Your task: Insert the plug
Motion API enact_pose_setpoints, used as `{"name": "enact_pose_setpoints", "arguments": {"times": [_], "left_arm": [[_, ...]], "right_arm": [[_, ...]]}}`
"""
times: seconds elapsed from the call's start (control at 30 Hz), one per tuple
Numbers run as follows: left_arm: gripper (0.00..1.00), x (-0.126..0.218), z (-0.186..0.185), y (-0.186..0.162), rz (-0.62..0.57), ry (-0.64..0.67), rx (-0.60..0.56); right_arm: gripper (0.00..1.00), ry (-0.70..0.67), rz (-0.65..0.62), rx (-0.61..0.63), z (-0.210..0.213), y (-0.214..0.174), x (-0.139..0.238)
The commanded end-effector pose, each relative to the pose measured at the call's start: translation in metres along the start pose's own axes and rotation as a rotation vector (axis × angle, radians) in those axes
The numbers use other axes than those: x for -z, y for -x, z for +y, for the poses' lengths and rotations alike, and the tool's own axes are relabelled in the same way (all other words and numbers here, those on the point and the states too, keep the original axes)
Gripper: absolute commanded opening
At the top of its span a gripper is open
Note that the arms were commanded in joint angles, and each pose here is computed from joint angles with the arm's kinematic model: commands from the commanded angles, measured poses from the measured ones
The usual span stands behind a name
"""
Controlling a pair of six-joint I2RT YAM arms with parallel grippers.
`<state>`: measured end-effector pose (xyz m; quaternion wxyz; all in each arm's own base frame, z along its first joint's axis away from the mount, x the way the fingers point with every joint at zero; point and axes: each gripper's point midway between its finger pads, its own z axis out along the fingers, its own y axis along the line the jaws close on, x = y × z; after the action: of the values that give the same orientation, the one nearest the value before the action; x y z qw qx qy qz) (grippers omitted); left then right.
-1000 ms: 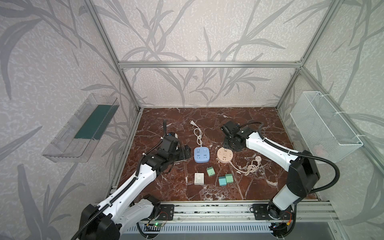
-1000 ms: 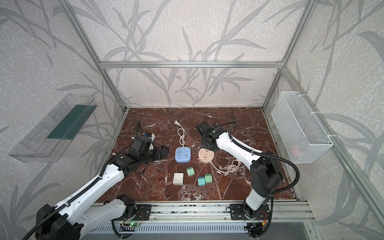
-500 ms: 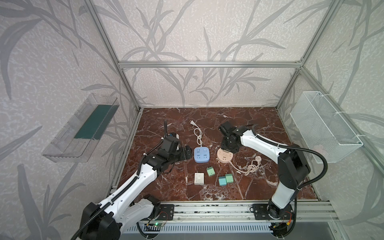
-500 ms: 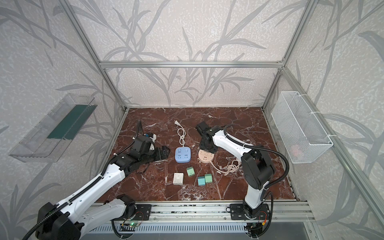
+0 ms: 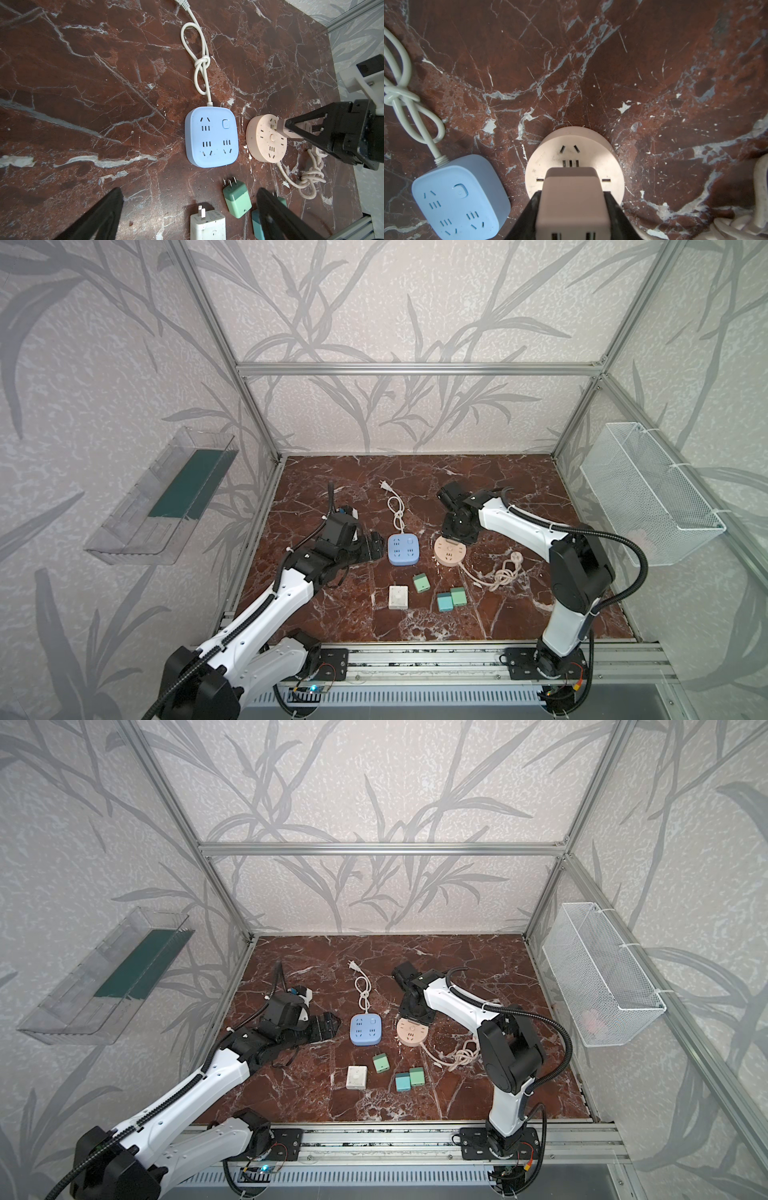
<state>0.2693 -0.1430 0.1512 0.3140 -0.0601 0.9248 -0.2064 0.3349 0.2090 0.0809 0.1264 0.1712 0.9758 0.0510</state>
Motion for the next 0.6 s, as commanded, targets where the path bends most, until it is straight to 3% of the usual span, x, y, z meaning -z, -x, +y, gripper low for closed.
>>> {"name": "enact_pose_setpoints", "arguments": {"times": [0.0, 0.33, 0.57], "left_arm": [[0.97, 0.001, 0.001, 0.000, -0.010, 0.000, 0.000], [0.97, 0.000, 0.002, -0.002, -0.008, 0.006, -0.001], [0.97, 0.001, 0.002, 0.000, -0.020, 0.003, -0.004]], "right_arm": [[0.00, -0.018, 0.001, 0.006, 0.000, 0.004, -0.003], [0.00, -0.041, 0.022, 0.018, -0.002, 0.005, -0.015], [0.00, -0.039, 0.074, 0.120, 0.005, 0.005, -0.026]]}}
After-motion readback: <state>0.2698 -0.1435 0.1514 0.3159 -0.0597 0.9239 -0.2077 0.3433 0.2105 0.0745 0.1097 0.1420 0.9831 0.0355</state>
